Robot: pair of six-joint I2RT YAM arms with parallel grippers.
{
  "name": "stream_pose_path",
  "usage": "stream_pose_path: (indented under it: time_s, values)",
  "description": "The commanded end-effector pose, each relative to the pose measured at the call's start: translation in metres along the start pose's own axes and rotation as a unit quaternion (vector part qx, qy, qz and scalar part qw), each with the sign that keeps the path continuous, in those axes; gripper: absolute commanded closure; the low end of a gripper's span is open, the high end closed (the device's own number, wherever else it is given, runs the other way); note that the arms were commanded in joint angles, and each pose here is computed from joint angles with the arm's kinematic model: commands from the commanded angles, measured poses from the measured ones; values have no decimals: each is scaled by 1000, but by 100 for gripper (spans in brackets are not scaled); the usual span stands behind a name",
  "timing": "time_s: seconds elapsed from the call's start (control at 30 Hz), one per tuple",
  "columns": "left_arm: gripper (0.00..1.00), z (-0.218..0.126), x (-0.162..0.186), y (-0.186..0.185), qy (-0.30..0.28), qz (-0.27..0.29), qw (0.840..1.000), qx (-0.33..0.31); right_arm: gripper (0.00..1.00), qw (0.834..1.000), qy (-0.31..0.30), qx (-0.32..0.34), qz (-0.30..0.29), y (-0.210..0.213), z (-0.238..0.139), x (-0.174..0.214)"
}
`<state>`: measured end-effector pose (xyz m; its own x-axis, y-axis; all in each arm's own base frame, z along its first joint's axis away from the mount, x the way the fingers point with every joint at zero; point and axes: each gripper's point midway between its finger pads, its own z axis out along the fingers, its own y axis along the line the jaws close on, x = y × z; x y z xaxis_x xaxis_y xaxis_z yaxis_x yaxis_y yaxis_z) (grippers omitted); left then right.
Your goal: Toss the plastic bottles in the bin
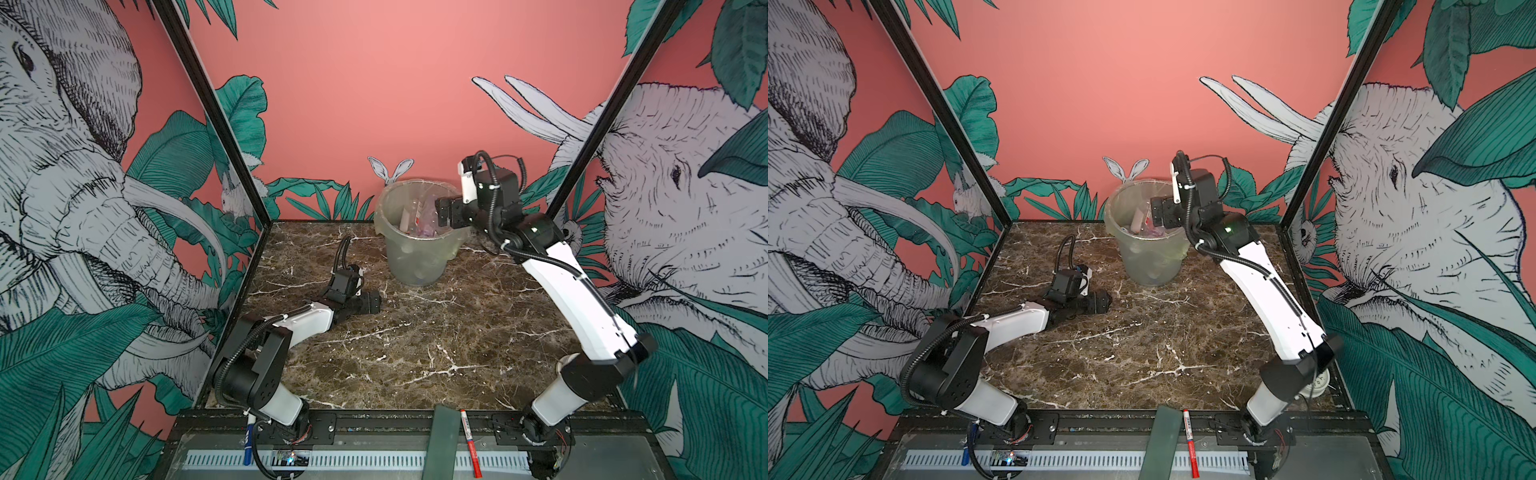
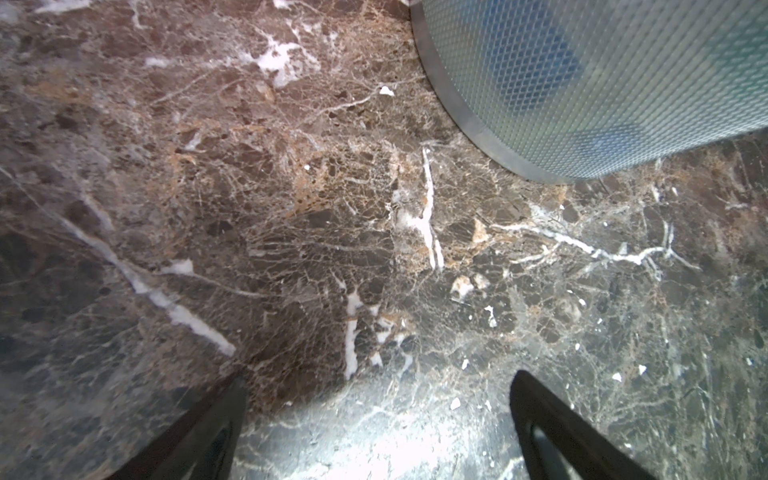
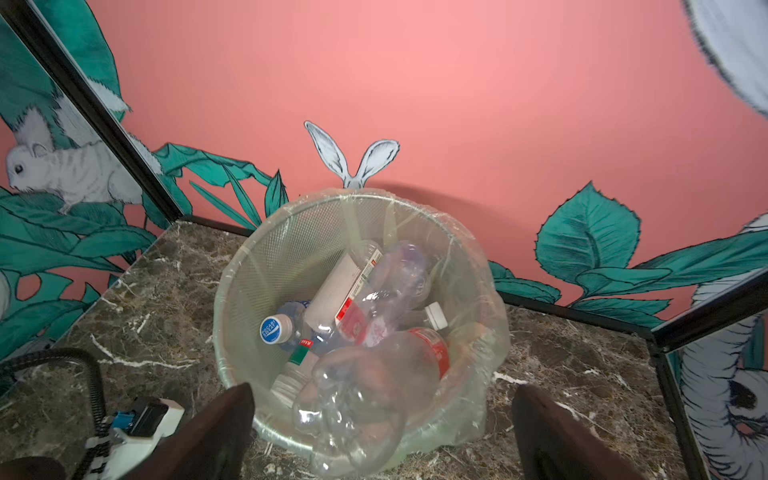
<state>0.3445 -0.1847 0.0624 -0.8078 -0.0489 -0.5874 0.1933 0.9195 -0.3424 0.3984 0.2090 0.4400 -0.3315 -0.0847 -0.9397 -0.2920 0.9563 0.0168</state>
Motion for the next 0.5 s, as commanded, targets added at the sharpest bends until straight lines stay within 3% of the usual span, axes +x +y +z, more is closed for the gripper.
stream_pose_path:
  time_s: [0.0,0.27,0.47]
  values:
    - [0,-6,-4,-1,-12,-5,1000,5,1,999,-38,6,16,-7,-17,-8]
    - [0,-8,-6,-1,-20,1,1000,5,1,999,-6,28,21,-26,-27,57]
    - [0,-18,-11,-3,-44,16,999,9,1,997,50,55,32,-48,-23,131]
